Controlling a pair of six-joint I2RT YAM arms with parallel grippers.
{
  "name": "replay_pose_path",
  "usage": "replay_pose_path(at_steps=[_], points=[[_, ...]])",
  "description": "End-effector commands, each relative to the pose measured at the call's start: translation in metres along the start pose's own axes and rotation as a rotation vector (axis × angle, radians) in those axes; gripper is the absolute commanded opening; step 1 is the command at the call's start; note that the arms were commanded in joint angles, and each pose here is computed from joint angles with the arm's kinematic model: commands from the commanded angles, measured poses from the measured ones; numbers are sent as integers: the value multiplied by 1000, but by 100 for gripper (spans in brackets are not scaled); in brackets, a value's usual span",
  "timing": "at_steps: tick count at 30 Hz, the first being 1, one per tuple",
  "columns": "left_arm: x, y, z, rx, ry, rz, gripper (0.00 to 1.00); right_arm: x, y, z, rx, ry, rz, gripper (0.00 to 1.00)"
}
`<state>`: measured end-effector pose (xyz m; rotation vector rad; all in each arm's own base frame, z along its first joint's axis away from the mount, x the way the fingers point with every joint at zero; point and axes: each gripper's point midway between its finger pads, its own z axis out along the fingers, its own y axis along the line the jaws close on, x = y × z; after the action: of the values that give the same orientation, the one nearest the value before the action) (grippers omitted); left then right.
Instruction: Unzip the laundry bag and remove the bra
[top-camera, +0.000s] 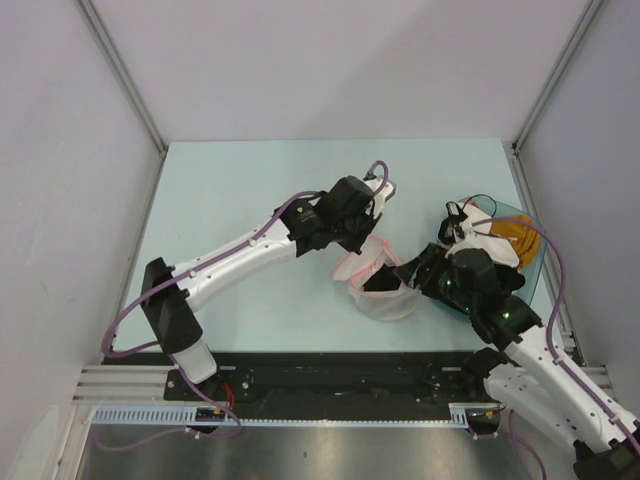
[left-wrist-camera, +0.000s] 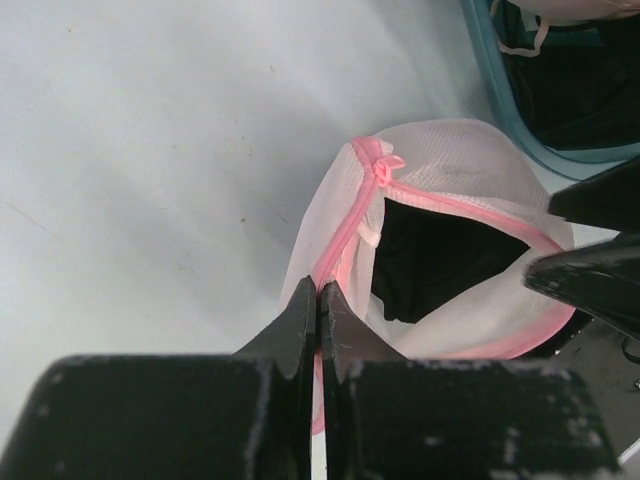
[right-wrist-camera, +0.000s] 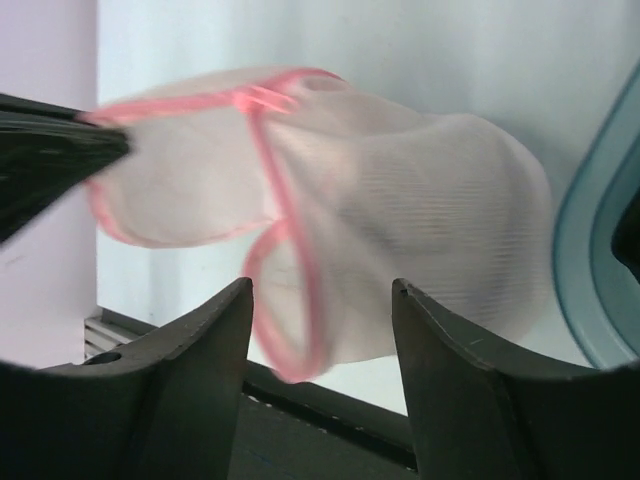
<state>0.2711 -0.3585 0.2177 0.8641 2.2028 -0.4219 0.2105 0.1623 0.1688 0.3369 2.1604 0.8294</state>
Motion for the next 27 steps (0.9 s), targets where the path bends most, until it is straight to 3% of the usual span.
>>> replay_pose_path(at_steps=[1,5,10,16,19,27], points=[[-21,5,-24,-24,-50,-46,1,-47,49,-25,-69,-156,-28,59],[-21,8,-30,-41,-46,-67,0,-50,82,-23,-115,-171,-54,43],[-24,11,-38,-64,-49,-87,0,-16,104,6,-132,-86,-106,34],[-24,12,-46,-58,-49,-89,0,23,60,54,82,30,-150,39],[-20,19,-50,-70,-33,-91,1,24,31,55,217,19,-150,45],[-11,15,-61,51,-6,-91,0,19,-5,64,356,20,-184,60]])
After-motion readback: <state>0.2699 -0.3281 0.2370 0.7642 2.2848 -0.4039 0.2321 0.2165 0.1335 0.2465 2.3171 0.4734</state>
